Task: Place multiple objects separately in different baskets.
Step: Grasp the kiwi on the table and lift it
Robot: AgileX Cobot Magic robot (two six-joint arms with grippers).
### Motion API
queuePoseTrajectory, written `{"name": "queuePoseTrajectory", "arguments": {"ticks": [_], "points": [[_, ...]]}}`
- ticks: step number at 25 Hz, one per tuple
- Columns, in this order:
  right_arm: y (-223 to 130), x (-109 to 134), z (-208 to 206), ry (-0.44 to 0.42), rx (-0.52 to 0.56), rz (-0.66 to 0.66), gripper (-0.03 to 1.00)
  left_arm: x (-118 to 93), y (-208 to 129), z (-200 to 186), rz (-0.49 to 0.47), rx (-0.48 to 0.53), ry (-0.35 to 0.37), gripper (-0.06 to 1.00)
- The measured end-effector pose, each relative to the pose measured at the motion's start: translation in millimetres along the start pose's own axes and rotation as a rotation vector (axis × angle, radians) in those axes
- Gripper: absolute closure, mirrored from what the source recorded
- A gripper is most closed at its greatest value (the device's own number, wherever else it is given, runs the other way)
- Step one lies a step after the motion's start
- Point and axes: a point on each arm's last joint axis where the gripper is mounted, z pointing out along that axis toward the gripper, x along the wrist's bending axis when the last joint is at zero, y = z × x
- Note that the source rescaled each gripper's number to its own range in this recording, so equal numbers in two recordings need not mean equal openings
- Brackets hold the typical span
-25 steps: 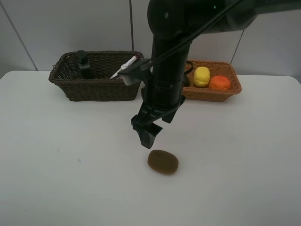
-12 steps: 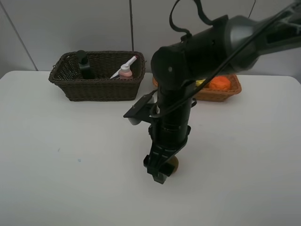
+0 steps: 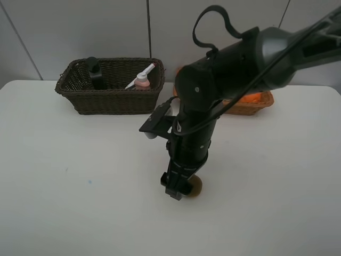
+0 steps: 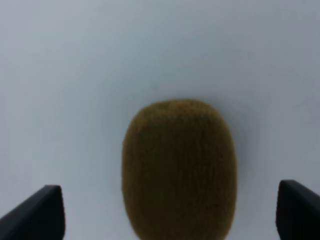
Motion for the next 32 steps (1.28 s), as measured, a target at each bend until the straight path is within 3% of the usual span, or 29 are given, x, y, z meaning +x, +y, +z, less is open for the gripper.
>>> {"name": "queuePoseTrajectory", "arguments": {"ticks": [3,9,32], "points": [[-10.3,2.2,13.1,-0.017,0.008,-0.018,-0.03,0.0,0.0,0.0,0.000,0.000,0.000,0.04],[-14.7,3.4,26.8,-0.056,-0.074,-0.010,-0.03,0.0,0.0,0.0,0.000,0.000,0.000,0.04],[-19.0,-13.0,29.3,-0.039,-0.096,0.068,-0.03,0.0,0.0,0.0,0.000,0.000,0.000,0.04]]}}
